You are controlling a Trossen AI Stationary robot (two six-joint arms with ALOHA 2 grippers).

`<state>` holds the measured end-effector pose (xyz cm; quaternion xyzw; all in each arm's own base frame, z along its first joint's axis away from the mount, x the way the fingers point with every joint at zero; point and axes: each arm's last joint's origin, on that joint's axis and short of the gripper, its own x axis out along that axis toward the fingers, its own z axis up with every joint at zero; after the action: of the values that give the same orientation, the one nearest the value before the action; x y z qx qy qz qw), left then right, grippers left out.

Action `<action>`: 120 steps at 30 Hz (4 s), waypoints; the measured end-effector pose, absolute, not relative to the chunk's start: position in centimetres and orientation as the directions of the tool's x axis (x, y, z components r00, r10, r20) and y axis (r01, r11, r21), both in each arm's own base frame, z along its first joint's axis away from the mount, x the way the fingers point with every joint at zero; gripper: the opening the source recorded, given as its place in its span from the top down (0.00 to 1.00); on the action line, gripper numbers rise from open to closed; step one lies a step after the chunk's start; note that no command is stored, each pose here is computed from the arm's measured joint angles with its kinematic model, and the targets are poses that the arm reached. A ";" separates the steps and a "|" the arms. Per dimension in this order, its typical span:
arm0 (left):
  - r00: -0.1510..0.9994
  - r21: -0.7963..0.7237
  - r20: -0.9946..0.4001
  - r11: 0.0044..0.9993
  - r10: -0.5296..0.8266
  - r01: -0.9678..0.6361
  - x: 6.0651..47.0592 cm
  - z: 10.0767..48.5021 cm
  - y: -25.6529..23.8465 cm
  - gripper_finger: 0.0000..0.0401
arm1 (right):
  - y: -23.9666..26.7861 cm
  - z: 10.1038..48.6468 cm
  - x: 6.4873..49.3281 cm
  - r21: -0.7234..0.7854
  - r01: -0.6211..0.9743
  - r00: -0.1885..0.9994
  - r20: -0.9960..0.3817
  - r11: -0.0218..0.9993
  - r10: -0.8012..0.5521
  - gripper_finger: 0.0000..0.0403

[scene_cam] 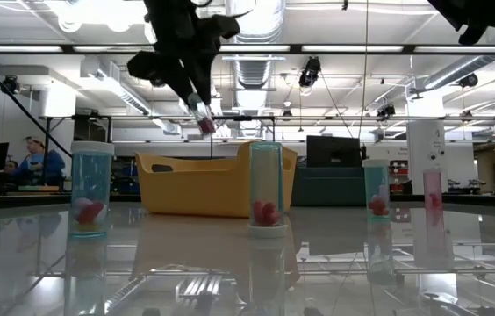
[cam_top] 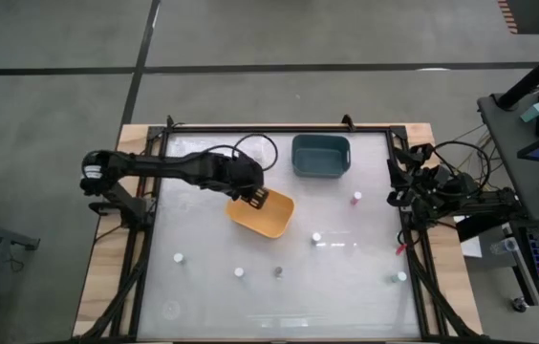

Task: Pick and place medicine bottles into bin by pill shape (circle, oval)
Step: Put the blue pill bottle into the yellow bin, then put the blue pill bottle into the blue bin

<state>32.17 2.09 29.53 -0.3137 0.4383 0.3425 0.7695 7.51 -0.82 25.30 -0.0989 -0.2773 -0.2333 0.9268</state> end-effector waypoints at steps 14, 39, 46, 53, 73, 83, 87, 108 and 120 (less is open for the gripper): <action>0.270 -0.027 -0.937 0.722 0.223 -0.692 37.3 27.1 2.1 0.77 | -0.8 25.3 7.5 -0.060 0.493 0.737 0.559 0.868 -0.380 0.58; 0.167 0.143 -0.938 0.778 0.304 -0.612 38.3 21.7 1.6 0.75 | -0.8 25.3 7.5 -0.068 0.498 0.737 0.558 0.865 -0.381 0.58; 0.152 0.165 -0.936 0.774 0.319 -0.612 38.1 21.3 1.7 0.75 | -0.8 25.3 7.5 -0.068 0.498 0.737 0.558 0.864 -0.381 0.58; 0.148 0.167 -0.936 0.773 0.320 -0.612 38.0 21.2 1.7 0.75 | -0.8 25.3 7.5 -0.073 0.501 0.737 0.558 0.863 -0.381 0.58; 0.155 0.157 -0.941 0.796 0.300 -0.584 38.1 21.9 1.6 0.50 | -0.8 25.3 7.5 -0.073 0.501 0.737 0.558 0.862 -0.381 0.58; 0.229 0.127 -0.925 0.817 0.301 -0.563 36.6 25.5 1.0 0.50 | -0.8 25.3 7.5 -0.074 0.501 0.737 0.558 0.862 -0.381 0.58; 0.339 0.132 -0.885 0.871 0.319 -0.474 36.3 27.3 -0.3 0.50 | -0.8 25.3 7.5 -0.079 0.507 0.737 0.556 0.858 -0.384 0.58; 0.734 0.295 -0.638 0.954 0.234 -0.047 33.3 29.9 -4.1 0.50 | -0.8 24.6 8.0 0.057 0.423 0.778 0.489 0.904 -0.394 0.58; 0.881 0.432 -0.363 0.893 0.303 -0.129 28.1 30.2 -2.6 0.50 | -0.8 23.8 8.7 0.290 0.281 0.826 0.412 0.915 -0.384 0.58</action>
<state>28.05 -2.62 30.22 0.2018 0.2157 0.1139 0.9486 8.73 -0.78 23.85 0.1089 -0.2372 -0.1753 0.9493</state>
